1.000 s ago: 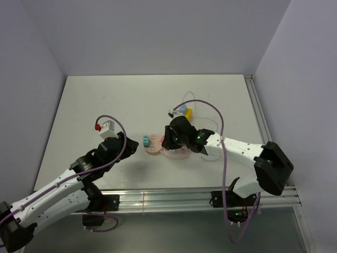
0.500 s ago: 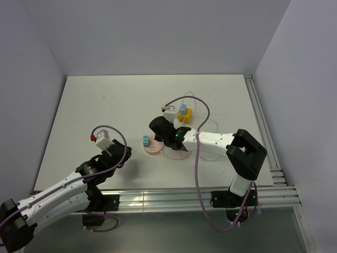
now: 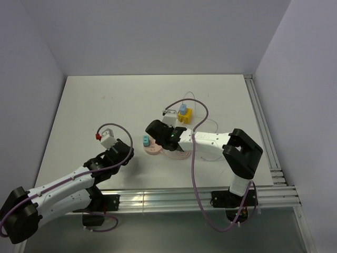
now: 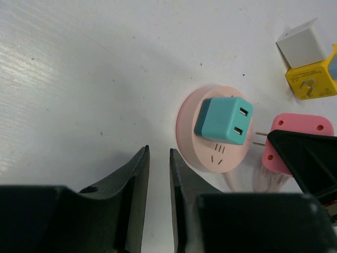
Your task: Insert the plug
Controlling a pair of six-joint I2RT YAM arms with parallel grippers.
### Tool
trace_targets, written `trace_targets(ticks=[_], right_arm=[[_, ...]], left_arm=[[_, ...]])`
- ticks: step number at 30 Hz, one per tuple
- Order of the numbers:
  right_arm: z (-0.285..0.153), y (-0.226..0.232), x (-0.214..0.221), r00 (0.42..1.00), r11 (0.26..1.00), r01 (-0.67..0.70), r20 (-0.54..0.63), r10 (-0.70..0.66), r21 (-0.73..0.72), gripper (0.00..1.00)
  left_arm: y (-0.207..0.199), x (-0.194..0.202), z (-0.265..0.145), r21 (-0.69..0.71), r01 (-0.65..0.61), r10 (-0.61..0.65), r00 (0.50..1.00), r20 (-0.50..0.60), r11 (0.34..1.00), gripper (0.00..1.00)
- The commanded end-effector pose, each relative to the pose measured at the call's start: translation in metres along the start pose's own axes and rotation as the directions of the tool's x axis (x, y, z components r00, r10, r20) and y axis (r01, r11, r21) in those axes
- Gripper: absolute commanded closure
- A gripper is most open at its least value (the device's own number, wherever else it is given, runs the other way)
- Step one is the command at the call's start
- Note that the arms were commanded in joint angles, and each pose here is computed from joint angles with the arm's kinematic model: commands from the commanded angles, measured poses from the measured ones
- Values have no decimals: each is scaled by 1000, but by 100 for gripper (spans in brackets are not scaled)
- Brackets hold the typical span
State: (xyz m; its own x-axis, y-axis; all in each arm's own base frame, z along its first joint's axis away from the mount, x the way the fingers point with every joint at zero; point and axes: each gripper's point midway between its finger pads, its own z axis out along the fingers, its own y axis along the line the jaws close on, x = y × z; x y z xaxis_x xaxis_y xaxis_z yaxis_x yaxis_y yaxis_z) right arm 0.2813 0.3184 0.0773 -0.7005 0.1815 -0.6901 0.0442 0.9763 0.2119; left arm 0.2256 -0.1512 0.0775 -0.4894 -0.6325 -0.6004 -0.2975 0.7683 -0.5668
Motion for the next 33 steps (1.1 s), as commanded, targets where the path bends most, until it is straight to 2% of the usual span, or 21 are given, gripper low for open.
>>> trace_targets(ticks=[1,21,27,33], right_arm=[[-3,4,-12,998,999,-32,45,31,21,100],[10,13,3,999,999,-26,23,25,23,100],[18,12,12,1000,998,14,-20,-13,67,100],[27,-1,30,991,984,110,-96,-97,141,100]], left_arm=[[-16,-9,-1,56,50,-52,998,25,997,73],[-19,-4,3,70,40,-40,999,-3,997,73],[-17,-1,7,61,41,-40,999,-13,997,73],[-16,0,9,61,45,-45,999,-10,997,73]])
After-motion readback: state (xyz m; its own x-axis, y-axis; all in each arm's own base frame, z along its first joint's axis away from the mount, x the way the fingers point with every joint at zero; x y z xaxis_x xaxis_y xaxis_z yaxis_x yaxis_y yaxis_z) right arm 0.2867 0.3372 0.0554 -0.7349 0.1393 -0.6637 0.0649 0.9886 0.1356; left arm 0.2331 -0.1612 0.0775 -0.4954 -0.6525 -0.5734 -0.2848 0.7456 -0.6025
